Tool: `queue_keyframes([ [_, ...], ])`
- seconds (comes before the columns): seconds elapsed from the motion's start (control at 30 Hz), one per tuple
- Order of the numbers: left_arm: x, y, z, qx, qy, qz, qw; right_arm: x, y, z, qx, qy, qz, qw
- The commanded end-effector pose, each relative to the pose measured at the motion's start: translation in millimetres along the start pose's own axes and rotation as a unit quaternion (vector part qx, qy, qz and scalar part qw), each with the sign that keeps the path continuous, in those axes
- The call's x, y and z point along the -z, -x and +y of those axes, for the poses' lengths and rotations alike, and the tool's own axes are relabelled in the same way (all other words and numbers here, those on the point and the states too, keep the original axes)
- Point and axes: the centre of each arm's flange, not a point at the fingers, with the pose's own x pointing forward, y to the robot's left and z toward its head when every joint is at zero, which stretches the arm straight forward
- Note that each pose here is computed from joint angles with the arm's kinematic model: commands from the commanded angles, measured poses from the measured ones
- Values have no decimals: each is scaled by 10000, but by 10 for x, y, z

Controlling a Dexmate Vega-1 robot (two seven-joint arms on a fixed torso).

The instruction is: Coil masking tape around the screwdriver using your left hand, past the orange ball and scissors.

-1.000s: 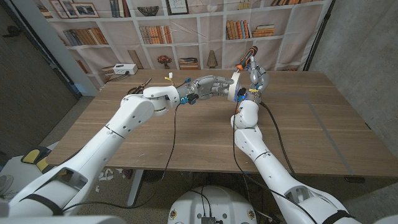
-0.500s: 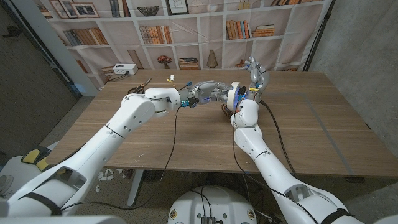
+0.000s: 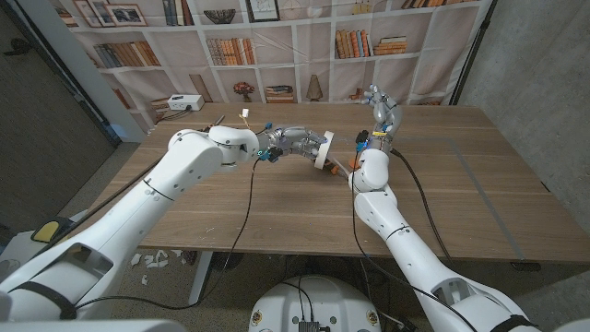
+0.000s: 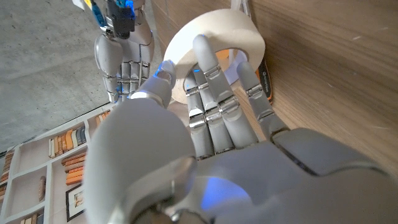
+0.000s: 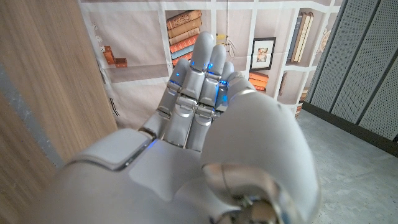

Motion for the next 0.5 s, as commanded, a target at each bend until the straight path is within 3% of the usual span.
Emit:
queue_keyframes([
  [0.03, -43, 201, 168, -1026, -1352, 638, 9834, -76, 24, -43, -243, 425, 12, 9988],
  [0.27, -136, 295, 152, -1577, -2496, 931, 9509, -80, 36, -60, -340, 529, 30, 9980],
  [0.5, -218, 335, 73, -2024, -3581, 1230, 9032, -96, 65, -79, -413, 534, 100, 9977],
])
